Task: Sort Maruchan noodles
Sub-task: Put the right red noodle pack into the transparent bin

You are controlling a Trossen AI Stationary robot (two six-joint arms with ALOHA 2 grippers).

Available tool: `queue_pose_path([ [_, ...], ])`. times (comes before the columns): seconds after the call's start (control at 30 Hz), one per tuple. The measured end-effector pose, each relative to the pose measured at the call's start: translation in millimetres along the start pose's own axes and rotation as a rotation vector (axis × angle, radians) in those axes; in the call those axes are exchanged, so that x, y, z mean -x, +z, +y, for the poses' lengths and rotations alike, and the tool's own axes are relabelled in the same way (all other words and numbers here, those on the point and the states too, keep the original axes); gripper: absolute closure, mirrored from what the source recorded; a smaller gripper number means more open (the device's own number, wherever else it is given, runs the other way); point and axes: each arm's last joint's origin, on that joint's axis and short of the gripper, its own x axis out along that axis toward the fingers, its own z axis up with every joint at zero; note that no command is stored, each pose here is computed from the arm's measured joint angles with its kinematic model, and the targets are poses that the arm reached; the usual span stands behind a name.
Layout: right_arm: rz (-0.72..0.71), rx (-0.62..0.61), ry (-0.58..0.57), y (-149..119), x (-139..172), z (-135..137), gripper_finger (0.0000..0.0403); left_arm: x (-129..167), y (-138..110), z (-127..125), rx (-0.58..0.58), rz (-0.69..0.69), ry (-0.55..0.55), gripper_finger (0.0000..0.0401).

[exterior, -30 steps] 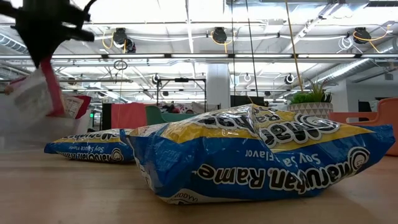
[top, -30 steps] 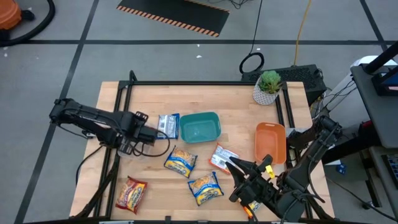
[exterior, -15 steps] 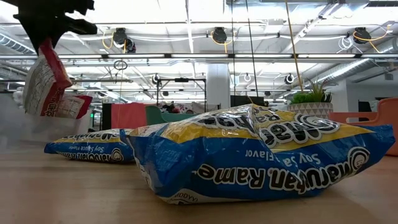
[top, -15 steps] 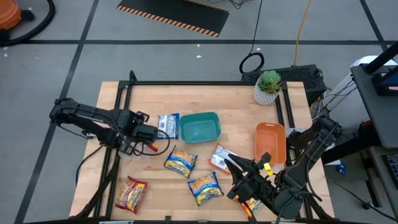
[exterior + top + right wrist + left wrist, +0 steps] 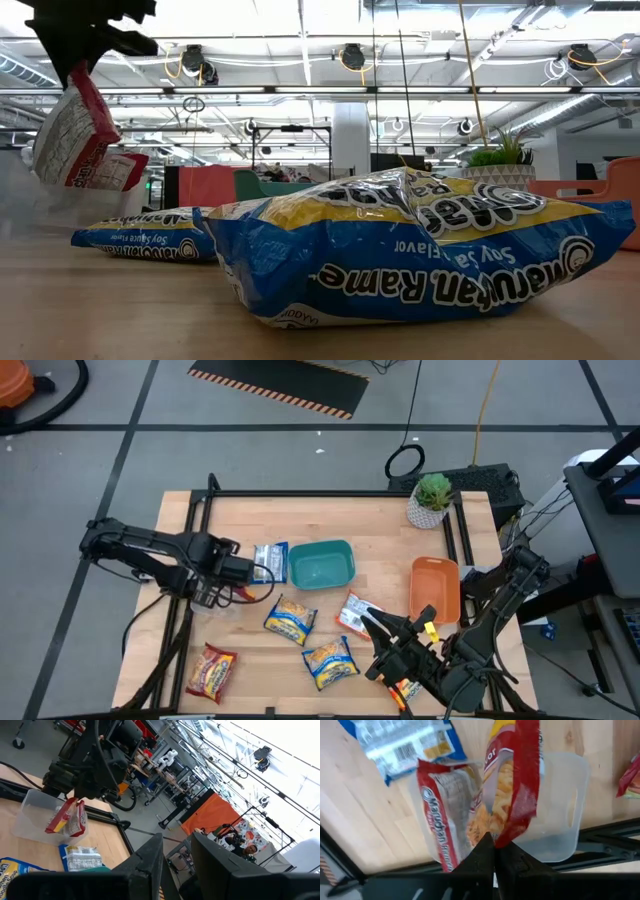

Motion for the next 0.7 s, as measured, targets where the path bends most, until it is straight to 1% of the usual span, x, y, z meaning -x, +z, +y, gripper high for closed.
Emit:
queue_pose_path([
  [0.1,0.001,0.0,-0.001,0,0,0,0.0305,3,-1,7,0.008,-0.01,0.017,0.0398],
  [0.3,0.001,0.001,-0.001,0,0,0,0.0305,2,-6,25,0.106,0.0,0.011,0.0398],
  [0.37,0.001,0.001,-0.001,0,0,0,0.0305,1,-7,28,0.126,-0.005,-0.011,0.0398],
  [0.57,-0.005,0.002,0.006,0,3,0,0.0305,0,-6,25,0.169,-0.018,-0.093,0.0398],
  [0.7,-0.014,0.002,0.016,0,8,0,0.0305,-12,-7,18,0.18,0.033,-0.121,0.0398],
])
